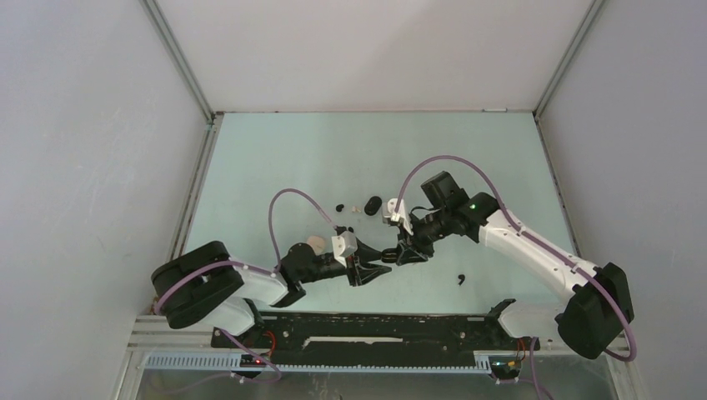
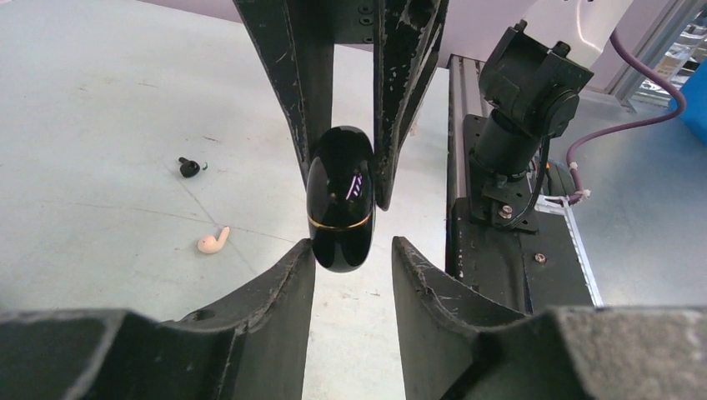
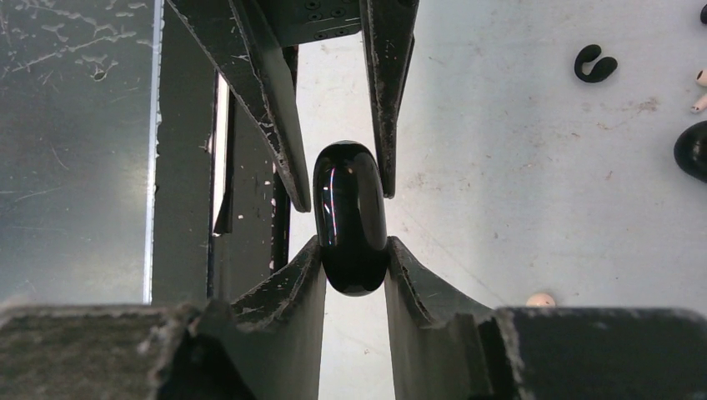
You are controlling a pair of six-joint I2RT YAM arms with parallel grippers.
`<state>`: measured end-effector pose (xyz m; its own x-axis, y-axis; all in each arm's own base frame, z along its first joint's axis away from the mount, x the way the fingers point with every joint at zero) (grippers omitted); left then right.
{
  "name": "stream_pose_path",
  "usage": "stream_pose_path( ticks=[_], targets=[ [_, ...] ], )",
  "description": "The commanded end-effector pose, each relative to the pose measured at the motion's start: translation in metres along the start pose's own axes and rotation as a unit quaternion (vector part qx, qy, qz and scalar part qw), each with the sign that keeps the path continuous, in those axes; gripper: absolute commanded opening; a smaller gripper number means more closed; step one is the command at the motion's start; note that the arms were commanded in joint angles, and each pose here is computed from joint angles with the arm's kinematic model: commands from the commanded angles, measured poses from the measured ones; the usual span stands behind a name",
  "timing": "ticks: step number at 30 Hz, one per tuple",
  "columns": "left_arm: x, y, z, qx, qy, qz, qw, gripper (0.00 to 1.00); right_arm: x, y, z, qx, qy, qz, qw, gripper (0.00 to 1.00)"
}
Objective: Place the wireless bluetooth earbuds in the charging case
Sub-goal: Pass from the left arm to the right, then pass from the right arm to the left, then open the charging case to the charging case.
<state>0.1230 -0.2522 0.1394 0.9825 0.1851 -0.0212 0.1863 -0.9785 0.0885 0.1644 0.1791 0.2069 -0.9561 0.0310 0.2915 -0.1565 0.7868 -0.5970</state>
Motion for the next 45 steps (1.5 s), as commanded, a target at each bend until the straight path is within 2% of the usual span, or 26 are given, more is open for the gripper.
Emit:
stream_pose_path(
  ticks=[1, 8, 12, 16, 18, 19, 21, 23, 25, 28, 38, 45],
  targets=[
    [0.003, 0.009, -0.01, -0.021, 0.022, 0.0, 1.0, 0.45, -0.001, -0.008, -0.015, -0.014, -0.028, 0.021, 0.999, 0.16],
    [0.002, 0.01, -0.012, -0.024, 0.024, 0.003, 0.999, 0.41, -0.003, -0.001, -0.015, -0.001, -0.028, 0.028, 0.999, 0.16],
    [0.003, 0.011, -0.011, -0.023, 0.023, 0.002, 0.999, 0.42, -0.003, 0.0, -0.016, -0.001, -0.024, 0.025, 0.999, 0.17],
    [0.002, 0.012, -0.011, -0.022, 0.023, 0.003, 0.999, 0.32, -0.003, 0.002, -0.016, -0.003, -0.021, 0.02, 1.0, 0.17],
    [0.002, 0.012, -0.011, -0.023, 0.023, 0.004, 0.999, 0.24, -0.003, 0.002, -0.016, -0.003, -0.02, 0.019, 1.0, 0.19],
    [0.003, 0.012, -0.011, -0.022, 0.023, 0.003, 0.999, 0.19, -0.002, 0.002, -0.016, -0.003, -0.02, 0.018, 1.0, 0.21],
    [0.002, 0.012, -0.011, -0.022, 0.027, 0.005, 0.999, 0.06, -0.002, 0.002, -0.016, -0.005, -0.017, 0.018, 1.0, 0.32],
    [0.002, 0.011, -0.01, -0.021, 0.036, 0.007, 0.999, 0.0, -0.001, 0.001, -0.017, -0.014, -0.011, 0.01, 1.0, 0.46],
    [0.0, 0.009, -0.01, -0.023, 0.051, 0.01, 0.998, 0.0, -0.001, -0.003, -0.018, -0.027, 0.0, -0.002, 1.0, 0.59],
    [-0.003, 0.008, -0.01, -0.025, 0.062, 0.017, 0.998, 0.0, -0.003, -0.007, -0.017, -0.042, 0.025, -0.019, 0.999, 0.67],
    [-0.01, 0.009, -0.011, -0.034, 0.07, 0.032, 0.996, 0.0, -0.027, -0.028, -0.022, -0.1, 0.116, -0.037, 0.988, 0.65],
    [-0.009, 0.011, -0.01, -0.032, 0.062, 0.033, 0.997, 0.0, -0.033, -0.067, -0.023, -0.149, 0.115, 0.016, 0.982, 0.66]
  ],
)
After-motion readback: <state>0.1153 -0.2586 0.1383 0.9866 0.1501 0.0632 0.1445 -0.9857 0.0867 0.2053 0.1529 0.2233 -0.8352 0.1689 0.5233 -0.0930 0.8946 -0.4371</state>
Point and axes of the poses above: each gripper's point midway between its finger pads, its own y axis out along the fingers, its own x axis along the line the jaws close on, z = x × y, the point moved 9 cm from there along -y, back along the fingers, and after that the axes turned 7 degrees about y, right-handed, at the moved point
